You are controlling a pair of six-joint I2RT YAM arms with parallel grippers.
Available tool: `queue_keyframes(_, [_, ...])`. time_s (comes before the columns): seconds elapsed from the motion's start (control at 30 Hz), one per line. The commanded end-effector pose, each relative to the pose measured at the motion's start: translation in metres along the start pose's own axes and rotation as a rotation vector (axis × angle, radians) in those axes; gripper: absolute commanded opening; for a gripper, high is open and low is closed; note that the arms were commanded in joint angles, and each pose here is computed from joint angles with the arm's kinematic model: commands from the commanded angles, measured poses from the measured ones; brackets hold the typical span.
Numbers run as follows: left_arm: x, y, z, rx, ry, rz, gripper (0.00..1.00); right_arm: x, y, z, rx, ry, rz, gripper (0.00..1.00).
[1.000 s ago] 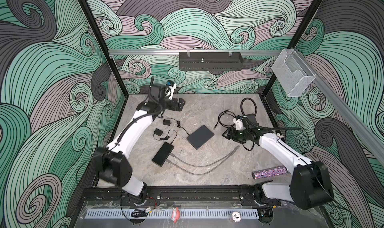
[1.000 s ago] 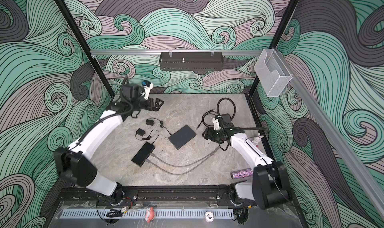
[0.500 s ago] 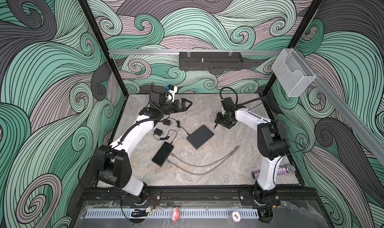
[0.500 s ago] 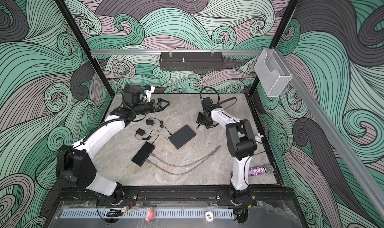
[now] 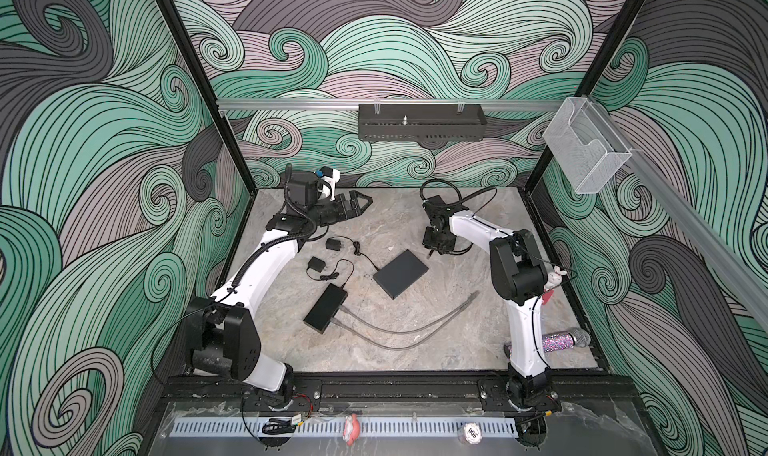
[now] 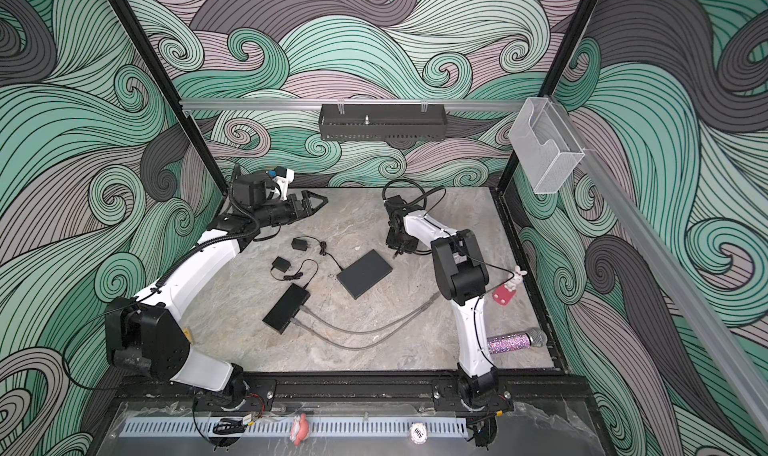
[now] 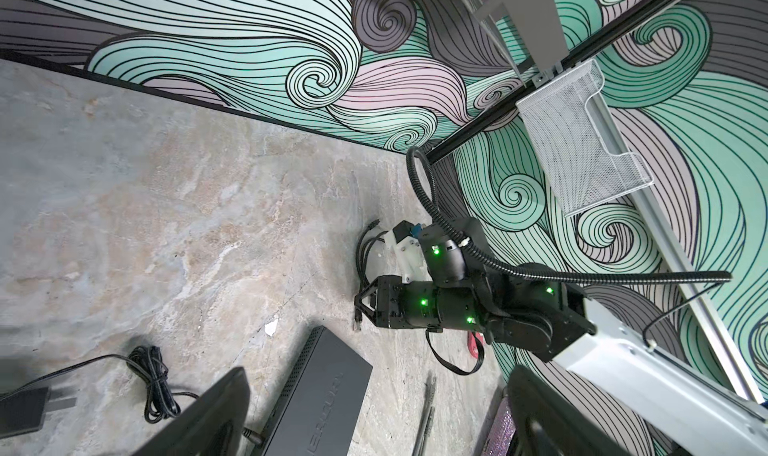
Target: Insert the plug into the switch port
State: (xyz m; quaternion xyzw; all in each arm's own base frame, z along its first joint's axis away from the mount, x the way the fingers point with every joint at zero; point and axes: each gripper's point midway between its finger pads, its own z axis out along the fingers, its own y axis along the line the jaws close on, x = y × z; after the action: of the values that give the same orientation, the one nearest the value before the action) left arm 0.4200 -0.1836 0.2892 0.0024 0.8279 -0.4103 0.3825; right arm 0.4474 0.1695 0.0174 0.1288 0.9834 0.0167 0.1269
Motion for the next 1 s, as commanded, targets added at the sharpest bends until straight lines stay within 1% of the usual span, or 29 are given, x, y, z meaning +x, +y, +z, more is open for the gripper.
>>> queue_keyframes(0.0, [-0.012, -0.006, -0.007, 0.021, -0.024, -0.003, 0.99, 0.002, -0.004, 0.005, 0.035, 0.019, 0.013, 0.31])
queue_keyframes(0.03, [-0.012, -0.006, -0.008, 0.021, -0.026, -0.003, 0.99, 0.002, -0.003, 0.006, 0.032, 0.023, 0.014, 0.3])
queue_keyframes(0.07, [-0.013, -0.006, -0.008, 0.021, -0.026, -0.003, 0.99, 0.001, -0.004, 0.007, 0.033, 0.023, 0.015, 0.24])
queue_keyframes(0.17, [-0.012, -0.004, -0.007, 0.018, -0.024, -0.005, 0.99, -0.002, -0.004, 0.005, 0.033, 0.013, 0.018, 0.21])
queue_keyframes(0.23, [-0.012, -0.002, -0.006, 0.015, -0.021, -0.003, 0.99, -0.005, -0.003, 0.003, 0.027, 0.006, 0.017, 0.16])
queue_keyframes(0.33, [-0.012, 0.0, -0.006, 0.008, -0.023, 0.01, 0.99, -0.008, -0.005, -0.005, 0.015, -0.002, 0.016, 0.06])
queue_keyframes(0.4, [-0.011, 0.001, -0.007, 0.0, -0.025, 0.025, 0.99, -0.01, -0.006, -0.014, -0.006, -0.015, 0.012, 0.04])
queue_keyframes(0.47, [-0.011, 0.004, -0.008, -0.02, -0.035, 0.042, 0.99, -0.01, -0.007, -0.026, -0.041, -0.037, 0.005, 0.04])
queue_keyframes(0.6, [-0.01, 0.001, -0.009, -0.013, -0.057, 0.093, 0.99, -0.004, -0.01, -0.065, -0.142, -0.125, -0.007, 0.02])
queue_keyframes(0.67, [-0.004, -0.006, -0.006, 0.001, -0.048, 0.138, 0.98, 0.003, -0.015, -0.082, -0.184, -0.164, -0.004, 0.02])
queue_keyframes(0.77, [0.01, -0.025, 0.001, 0.041, -0.027, 0.249, 0.98, 0.018, -0.025, -0.111, -0.243, -0.205, -0.004, 0.03])
queue_keyframes(0.87, [0.034, -0.05, 0.008, 0.076, 0.015, 0.384, 0.94, 0.034, -0.033, -0.138, -0.312, -0.248, -0.014, 0.02])
queue_keyframes(0.97, [0.066, -0.076, 0.018, 0.126, 0.076, 0.508, 0.9, 0.05, -0.044, -0.164, -0.367, -0.315, -0.034, 0.01])
